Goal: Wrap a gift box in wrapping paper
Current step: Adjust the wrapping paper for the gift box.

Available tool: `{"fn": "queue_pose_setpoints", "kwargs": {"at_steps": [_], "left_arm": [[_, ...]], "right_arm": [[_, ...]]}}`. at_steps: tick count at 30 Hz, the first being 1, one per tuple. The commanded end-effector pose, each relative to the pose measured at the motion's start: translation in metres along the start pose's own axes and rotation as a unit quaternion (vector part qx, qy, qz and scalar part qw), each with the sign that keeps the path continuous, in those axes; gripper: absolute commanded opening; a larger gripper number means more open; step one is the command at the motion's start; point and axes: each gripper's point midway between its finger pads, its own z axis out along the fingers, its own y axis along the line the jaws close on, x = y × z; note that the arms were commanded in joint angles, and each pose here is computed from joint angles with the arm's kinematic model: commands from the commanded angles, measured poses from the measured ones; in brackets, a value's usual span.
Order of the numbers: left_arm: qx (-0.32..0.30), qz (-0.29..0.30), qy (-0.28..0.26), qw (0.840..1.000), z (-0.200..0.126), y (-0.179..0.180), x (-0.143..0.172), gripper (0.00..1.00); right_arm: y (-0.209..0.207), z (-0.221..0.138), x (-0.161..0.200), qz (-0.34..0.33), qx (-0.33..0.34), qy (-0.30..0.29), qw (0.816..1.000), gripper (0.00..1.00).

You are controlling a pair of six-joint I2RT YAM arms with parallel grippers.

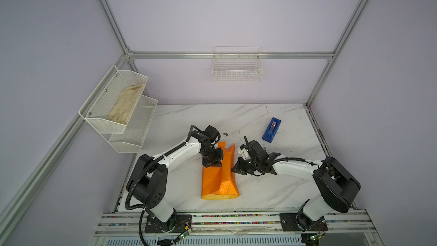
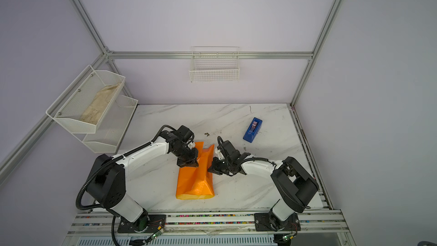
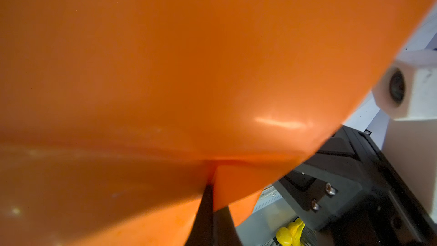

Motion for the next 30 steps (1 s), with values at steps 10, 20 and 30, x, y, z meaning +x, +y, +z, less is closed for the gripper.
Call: {"fn": "queue_pose_setpoints", "kwargs": {"at_steps": [10, 20, 30], "left_arm": [[0.017, -0.010, -0.044, 0.999, -0.026, -0.030, -0.018, 0.04], [0.036, -0.020, -0.055, 0.998, -0.031, -0.037, -0.019, 0.04], [0.049, -0.018, -0.056, 0.997, -0.030, -0.046, -0.020, 0.04]], "right_arm": [[0.020, -0.001, -0.006, -0.013, -0.024, -0.008, 1.000, 0.00], [0.021, 0.001, -0.006, -0.016, -0.024, -0.004, 1.000, 0.00], [0.021, 0.006, -0.008, -0.016, -0.025, 0.000, 1.000, 0.00]]}}
